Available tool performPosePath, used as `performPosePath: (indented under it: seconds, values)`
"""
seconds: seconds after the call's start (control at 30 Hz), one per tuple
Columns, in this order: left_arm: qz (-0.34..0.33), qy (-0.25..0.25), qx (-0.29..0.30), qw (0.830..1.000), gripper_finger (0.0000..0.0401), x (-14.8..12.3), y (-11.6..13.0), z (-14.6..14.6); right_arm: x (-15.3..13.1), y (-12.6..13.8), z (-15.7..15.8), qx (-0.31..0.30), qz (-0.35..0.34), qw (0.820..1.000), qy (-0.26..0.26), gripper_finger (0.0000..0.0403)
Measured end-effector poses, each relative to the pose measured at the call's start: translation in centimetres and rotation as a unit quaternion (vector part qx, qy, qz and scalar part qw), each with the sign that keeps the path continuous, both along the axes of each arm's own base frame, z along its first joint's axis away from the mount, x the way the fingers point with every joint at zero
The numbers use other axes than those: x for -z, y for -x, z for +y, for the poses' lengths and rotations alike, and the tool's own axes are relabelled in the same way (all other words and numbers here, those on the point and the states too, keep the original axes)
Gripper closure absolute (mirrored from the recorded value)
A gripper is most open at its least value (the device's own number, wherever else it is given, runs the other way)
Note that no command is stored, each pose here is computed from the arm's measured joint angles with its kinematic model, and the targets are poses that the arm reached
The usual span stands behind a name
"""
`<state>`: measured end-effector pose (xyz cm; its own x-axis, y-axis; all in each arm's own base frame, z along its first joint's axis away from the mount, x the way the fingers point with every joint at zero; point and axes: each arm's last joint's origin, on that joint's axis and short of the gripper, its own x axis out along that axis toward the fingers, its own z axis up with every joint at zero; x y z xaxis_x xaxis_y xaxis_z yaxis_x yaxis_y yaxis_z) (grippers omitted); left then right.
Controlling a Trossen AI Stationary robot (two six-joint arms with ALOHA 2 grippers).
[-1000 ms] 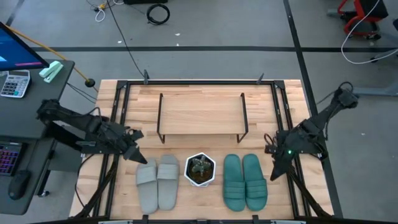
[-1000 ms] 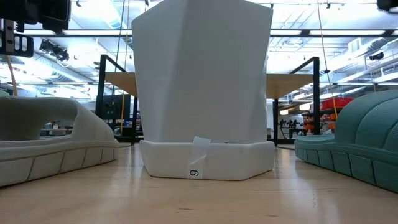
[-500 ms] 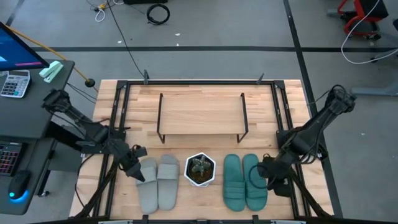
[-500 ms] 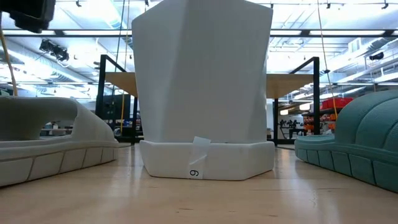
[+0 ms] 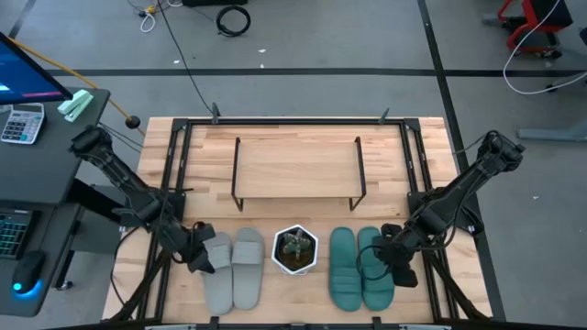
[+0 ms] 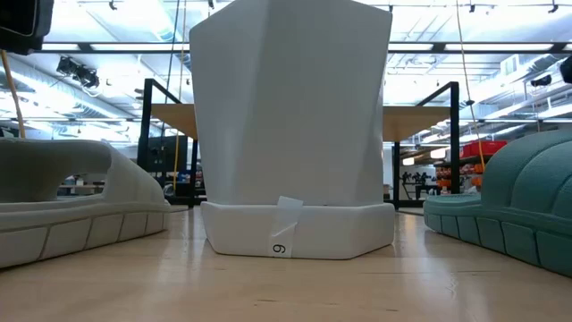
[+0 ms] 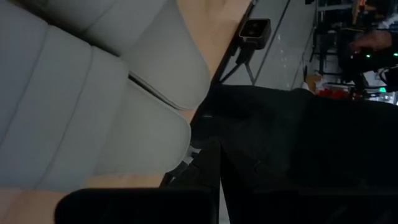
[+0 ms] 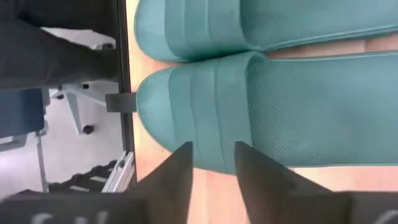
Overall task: Pick and place slides into the shelf
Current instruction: Put the right green slide on the shelf
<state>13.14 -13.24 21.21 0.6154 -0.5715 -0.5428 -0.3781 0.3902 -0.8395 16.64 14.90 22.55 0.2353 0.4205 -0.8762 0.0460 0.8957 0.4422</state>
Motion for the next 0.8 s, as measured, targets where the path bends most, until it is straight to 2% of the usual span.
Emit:
performPosePath:
  seconds: [0.2,0.4,0.57,0.8]
  values:
    - [0.003,-0.023,-0.004,1.0,0.0376,0.6,0.1,-0.6,0.5,-0.2,-0.2,0.028,-0.004,0.999,0.042,0.0194]
    - [0.012,-0.034,-0.001,0.999,0.038,1.1,-0.1,-0.8,1.5,-0.5,0.3,0.024,0.031,0.998,0.04,0.0153]
    - [0.011,-0.034,0.0,0.999,0.039,1.1,-0.1,-0.8,2.3,-0.8,0.6,0.019,0.042,0.998,0.051,0.0146]
    - [0.01,-0.034,0.002,0.999,0.0384,1.0,0.0,-0.9,3.5,-1.7,1.3,0.005,0.042,0.998,0.052,0.0158]
